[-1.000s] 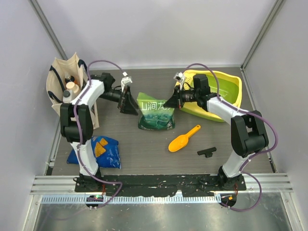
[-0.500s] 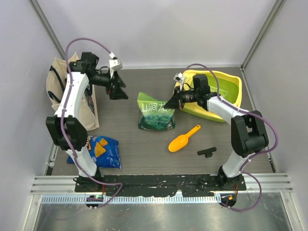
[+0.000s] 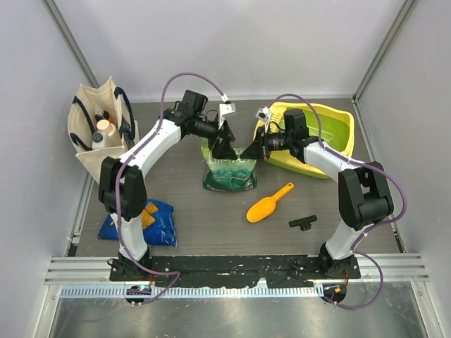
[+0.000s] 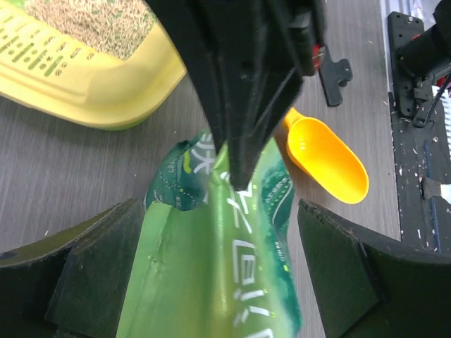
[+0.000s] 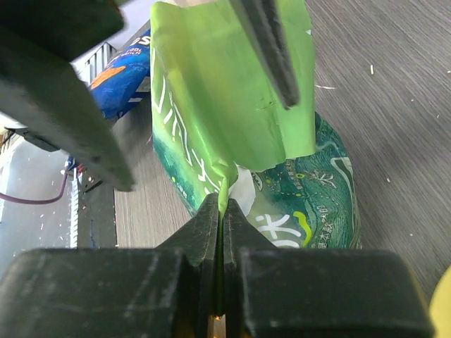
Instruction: Fill the litter box with clean litter
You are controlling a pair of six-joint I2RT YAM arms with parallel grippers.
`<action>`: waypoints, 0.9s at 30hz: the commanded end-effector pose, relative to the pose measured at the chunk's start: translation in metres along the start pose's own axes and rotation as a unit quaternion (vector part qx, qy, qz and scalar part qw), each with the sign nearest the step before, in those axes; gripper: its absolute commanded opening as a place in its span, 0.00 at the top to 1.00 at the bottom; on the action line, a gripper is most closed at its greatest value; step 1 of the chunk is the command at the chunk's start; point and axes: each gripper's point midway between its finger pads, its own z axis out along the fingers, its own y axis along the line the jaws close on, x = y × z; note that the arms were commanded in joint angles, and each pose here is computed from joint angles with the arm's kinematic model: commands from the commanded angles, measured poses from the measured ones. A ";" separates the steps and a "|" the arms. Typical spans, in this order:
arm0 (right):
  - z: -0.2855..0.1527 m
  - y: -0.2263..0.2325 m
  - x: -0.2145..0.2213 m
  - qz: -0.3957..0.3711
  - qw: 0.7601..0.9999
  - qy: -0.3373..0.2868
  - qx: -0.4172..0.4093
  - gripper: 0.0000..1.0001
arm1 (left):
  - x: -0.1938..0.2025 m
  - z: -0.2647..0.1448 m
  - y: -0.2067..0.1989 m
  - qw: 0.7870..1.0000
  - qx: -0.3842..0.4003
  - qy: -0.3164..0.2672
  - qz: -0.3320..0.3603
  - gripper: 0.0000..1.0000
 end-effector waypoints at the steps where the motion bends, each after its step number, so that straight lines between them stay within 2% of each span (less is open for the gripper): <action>1: -0.010 0.018 -0.020 -0.029 0.999 -0.026 -0.018 0.99 | -0.022 0.005 0.025 0.999 -0.016 -0.027 0.035 0.08; 2: -0.011 0.017 -0.018 -0.026 0.999 -0.025 -0.017 0.99 | -0.016 0.007 0.019 1.000 0.003 -0.020 0.021 0.14; 7: -0.010 0.017 -0.019 -0.030 0.999 -0.028 -0.019 0.99 | 0.000 0.015 0.014 0.999 0.034 -0.013 0.013 0.30; 10: -0.010 0.017 -0.018 -0.027 0.999 -0.028 -0.020 0.99 | 0.019 0.017 0.005 0.998 0.058 0.010 0.004 0.40; 13: -0.014 0.014 -0.018 -0.018 0.999 -0.028 -0.020 0.99 | 0.029 0.017 -0.003 0.997 0.077 0.020 -0.010 0.57; 15: -0.017 0.012 -0.013 -0.007 1.000 -0.020 -0.019 0.98 | 0.028 0.017 -0.007 0.996 0.085 0.017 -0.012 0.74; 16: -0.019 0.009 -0.014 -0.009 1.000 -0.020 -0.017 0.96 | 0.028 0.016 -0.009 0.996 0.087 0.017 -0.015 0.87; 17: -0.021 0.010 -0.013 -0.006 1.000 -0.018 -0.021 0.93 | 0.029 0.016 -0.009 0.996 0.088 0.018 -0.016 0.95; 20: -0.025 0.011 -0.006 0.013 1.000 -0.002 -0.023 0.87 | 0.027 0.012 -0.011 0.995 0.091 0.012 -0.030 1.00; 27: -0.025 0.013 0.000 0.007 0.999 0.011 -0.035 0.83 | 0.023 0.001 -0.005 0.993 0.090 -0.012 -0.078 1.00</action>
